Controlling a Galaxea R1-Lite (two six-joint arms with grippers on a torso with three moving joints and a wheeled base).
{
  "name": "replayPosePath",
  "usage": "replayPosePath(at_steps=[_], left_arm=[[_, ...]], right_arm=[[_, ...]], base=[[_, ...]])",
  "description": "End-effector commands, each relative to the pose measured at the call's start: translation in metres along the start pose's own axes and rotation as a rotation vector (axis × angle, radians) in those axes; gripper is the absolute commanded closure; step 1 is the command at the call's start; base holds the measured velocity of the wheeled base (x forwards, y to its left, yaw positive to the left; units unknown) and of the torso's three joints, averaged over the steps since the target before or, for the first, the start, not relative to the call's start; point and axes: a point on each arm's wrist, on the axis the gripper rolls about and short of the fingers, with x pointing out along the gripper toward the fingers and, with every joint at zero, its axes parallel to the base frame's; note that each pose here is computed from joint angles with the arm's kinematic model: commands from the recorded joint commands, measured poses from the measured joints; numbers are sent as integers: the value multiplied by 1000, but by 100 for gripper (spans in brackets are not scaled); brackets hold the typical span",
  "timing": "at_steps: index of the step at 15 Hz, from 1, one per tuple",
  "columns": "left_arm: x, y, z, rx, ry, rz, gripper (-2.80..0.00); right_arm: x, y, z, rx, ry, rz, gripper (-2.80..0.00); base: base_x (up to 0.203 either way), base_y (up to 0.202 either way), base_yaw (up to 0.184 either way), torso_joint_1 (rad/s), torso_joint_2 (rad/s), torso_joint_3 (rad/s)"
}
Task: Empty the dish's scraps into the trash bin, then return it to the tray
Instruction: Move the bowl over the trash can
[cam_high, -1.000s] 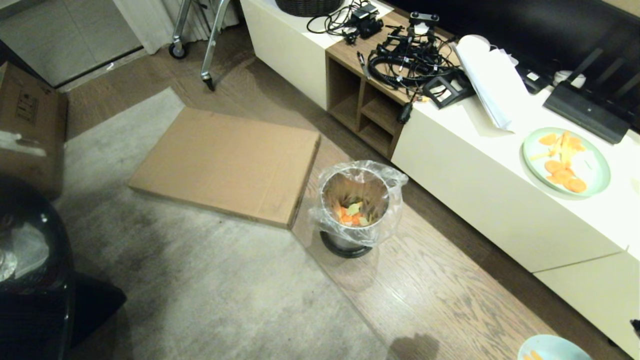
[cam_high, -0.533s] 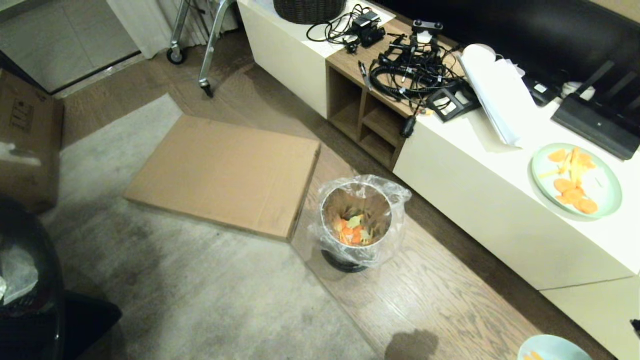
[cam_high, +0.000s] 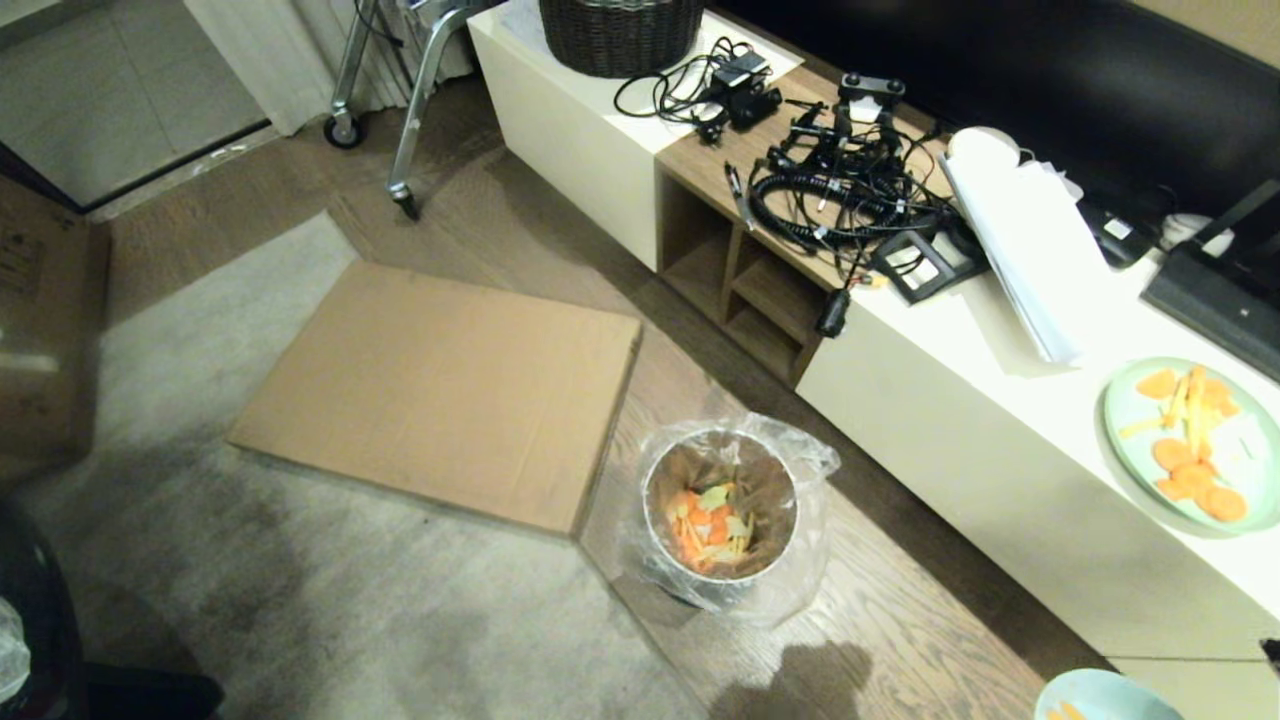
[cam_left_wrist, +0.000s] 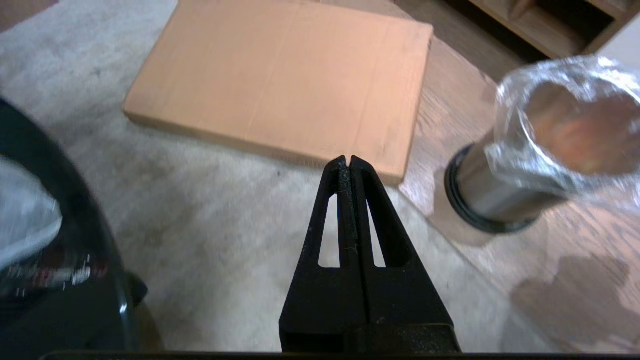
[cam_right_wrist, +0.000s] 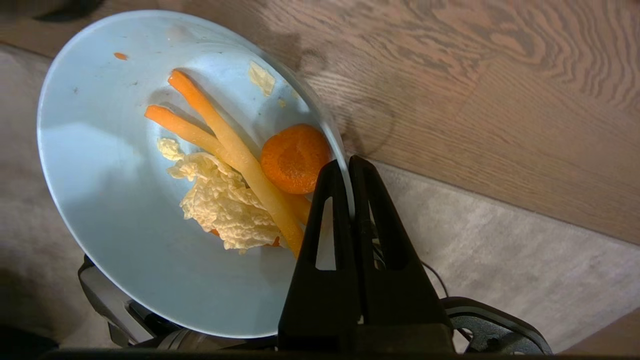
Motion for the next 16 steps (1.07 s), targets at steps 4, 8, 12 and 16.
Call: replayPosePath(at_steps=[4,8,12,16], left_arm=[[0,0,0,-2,-1,1,0],[0,0,0,-2,-1,1,0],[0,0,0,-3,-1,1,0],[0,0,0,-3,-1,1,0]], right_arm=[[0,0,1,1,-11,3,0],[0,2,5,-2,-22,7,0],[4,10,28,-85,-48,21,0],[12,28,57,-225,-76,56,0]], base=[[58,0,1,5,0,0],[0,0,0,0,0,0],[0,0,0,0,0,0],[0,0,0,0,0,0]])
